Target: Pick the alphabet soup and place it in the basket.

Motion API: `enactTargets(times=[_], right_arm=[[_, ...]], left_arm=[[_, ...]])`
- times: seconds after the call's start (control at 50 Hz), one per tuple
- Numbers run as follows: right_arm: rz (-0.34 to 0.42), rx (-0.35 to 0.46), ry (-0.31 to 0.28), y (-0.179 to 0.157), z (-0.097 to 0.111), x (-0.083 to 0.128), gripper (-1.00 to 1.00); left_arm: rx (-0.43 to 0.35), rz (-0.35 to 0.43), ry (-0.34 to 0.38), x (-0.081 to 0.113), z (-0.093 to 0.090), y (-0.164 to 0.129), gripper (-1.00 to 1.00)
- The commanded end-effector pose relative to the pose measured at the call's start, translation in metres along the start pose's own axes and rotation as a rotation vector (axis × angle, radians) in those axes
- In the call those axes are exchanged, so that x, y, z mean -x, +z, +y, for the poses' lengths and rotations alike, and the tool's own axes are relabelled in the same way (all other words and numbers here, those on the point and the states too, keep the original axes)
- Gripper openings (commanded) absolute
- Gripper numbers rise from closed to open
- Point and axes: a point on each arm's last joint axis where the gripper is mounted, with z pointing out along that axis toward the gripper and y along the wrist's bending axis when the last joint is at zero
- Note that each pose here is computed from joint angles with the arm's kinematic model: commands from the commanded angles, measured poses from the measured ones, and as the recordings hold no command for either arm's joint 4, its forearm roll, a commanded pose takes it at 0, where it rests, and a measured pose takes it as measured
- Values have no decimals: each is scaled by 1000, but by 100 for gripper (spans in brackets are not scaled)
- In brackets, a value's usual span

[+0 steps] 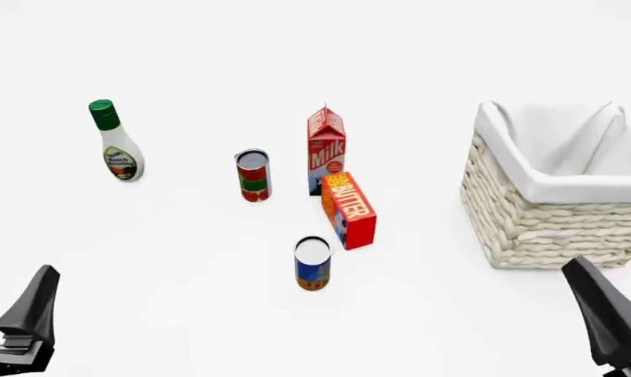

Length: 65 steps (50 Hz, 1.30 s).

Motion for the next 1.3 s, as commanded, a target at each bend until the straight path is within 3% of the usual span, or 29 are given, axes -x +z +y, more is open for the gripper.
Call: enactTargets(times=[0.02, 0.4, 1.3], right_arm=[[-8, 71, 0, 8, 4, 3, 100], [-9, 167, 8, 43, 15, 1, 100], [61, 347, -16, 111, 59, -33, 100]], left_arm=[[0, 0, 0, 0, 0, 0, 100], [0, 0, 0, 0, 0, 0, 100], [0, 0, 0, 0, 0, 0, 100]])
